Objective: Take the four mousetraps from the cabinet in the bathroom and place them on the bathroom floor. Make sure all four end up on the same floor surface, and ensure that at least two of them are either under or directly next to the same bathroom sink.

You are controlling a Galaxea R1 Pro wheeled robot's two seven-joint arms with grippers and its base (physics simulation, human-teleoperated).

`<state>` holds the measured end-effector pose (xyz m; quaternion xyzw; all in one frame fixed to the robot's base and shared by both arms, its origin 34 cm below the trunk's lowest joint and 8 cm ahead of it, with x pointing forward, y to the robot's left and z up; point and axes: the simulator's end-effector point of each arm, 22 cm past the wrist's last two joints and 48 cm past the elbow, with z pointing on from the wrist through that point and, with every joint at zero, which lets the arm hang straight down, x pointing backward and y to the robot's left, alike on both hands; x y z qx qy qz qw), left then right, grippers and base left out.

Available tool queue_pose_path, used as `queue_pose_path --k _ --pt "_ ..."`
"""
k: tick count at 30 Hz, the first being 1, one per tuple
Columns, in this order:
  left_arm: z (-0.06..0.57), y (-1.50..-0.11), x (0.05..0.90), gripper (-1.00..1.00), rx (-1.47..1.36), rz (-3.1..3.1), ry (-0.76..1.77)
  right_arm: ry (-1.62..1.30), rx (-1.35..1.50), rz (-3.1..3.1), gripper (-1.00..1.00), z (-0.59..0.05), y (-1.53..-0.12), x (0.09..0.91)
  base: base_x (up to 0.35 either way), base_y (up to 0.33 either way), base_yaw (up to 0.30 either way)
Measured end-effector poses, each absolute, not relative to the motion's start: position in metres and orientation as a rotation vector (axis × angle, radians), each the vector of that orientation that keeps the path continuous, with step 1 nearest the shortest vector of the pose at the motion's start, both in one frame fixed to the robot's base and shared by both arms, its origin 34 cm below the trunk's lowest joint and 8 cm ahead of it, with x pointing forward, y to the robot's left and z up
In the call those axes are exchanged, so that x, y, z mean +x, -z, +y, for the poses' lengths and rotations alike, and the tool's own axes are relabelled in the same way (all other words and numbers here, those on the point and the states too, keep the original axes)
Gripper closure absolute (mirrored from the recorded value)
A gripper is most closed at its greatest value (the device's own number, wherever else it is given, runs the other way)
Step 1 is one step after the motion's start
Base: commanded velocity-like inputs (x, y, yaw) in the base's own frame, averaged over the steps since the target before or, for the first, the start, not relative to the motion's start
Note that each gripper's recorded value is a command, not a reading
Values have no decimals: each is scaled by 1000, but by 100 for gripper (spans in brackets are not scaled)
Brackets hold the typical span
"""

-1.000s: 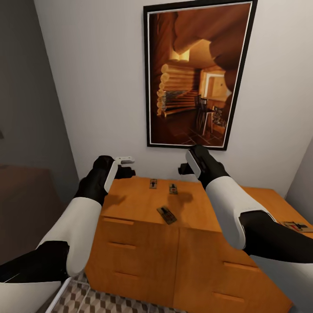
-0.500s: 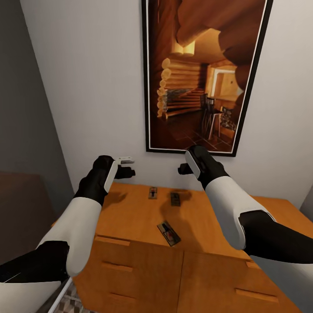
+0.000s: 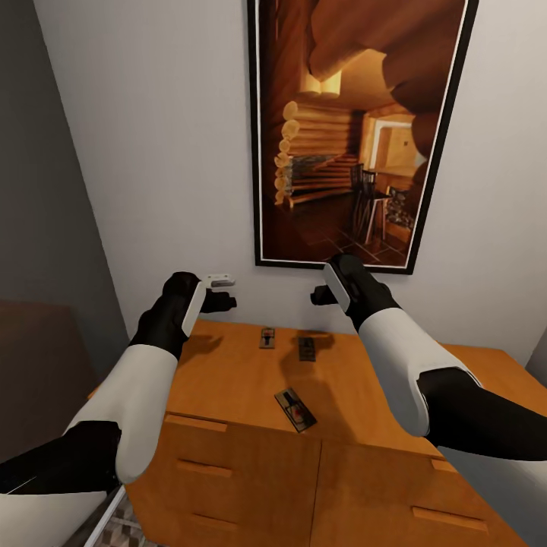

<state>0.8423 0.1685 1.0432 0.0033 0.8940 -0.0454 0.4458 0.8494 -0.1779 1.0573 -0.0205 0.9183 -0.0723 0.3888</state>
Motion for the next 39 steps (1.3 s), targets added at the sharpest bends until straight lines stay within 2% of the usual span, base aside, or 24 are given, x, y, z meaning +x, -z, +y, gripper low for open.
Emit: queue_pose_path --k 22,39 --pt "166 -1035 838 -100 16 2243 115 81 -44 2368 -100 -161 -1044 847 0 0 0" --pt "166 -1038 838 -100 17 2237 114 127 -50 2359 -100 -169 -1049 847 0 0 0"
